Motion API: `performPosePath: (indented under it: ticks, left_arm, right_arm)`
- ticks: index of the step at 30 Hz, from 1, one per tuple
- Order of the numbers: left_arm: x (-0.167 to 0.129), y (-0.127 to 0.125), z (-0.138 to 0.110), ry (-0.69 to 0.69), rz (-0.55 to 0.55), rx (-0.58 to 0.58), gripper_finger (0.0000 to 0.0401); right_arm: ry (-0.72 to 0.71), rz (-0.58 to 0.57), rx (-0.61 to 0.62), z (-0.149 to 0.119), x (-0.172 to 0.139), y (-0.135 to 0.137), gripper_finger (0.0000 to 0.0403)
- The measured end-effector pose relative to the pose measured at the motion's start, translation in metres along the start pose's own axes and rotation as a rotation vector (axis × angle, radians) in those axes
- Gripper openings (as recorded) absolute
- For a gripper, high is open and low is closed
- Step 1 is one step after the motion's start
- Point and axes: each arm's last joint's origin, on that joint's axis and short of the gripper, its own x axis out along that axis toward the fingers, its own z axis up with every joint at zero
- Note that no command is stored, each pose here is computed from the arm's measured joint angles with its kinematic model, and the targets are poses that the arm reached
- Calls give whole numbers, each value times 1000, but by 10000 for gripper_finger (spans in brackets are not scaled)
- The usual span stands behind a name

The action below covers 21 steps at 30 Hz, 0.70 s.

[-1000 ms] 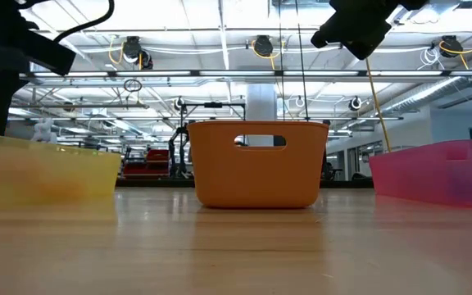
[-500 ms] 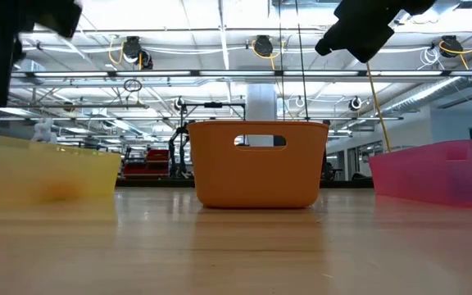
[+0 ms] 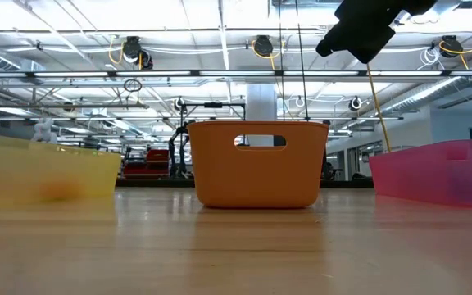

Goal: Sort & place blocks by color
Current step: Put he blue game piece into the pink bin

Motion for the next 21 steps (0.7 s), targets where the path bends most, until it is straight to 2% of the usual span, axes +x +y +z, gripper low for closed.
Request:
performPosePath:
  ticks: [4,11,21]
  left_arm:
    - [11,-19,-13,71,16,8,294]
    - [23,-51,-24,114,18,-14,294]
    - [53,-62,-35,133,110,-38,294]
  right_arm:
    - [0,0,0,0,0,0,157]
    - [0,0,0,0,0,0,157]
    - [0,-1,-26,0,0,0,157]
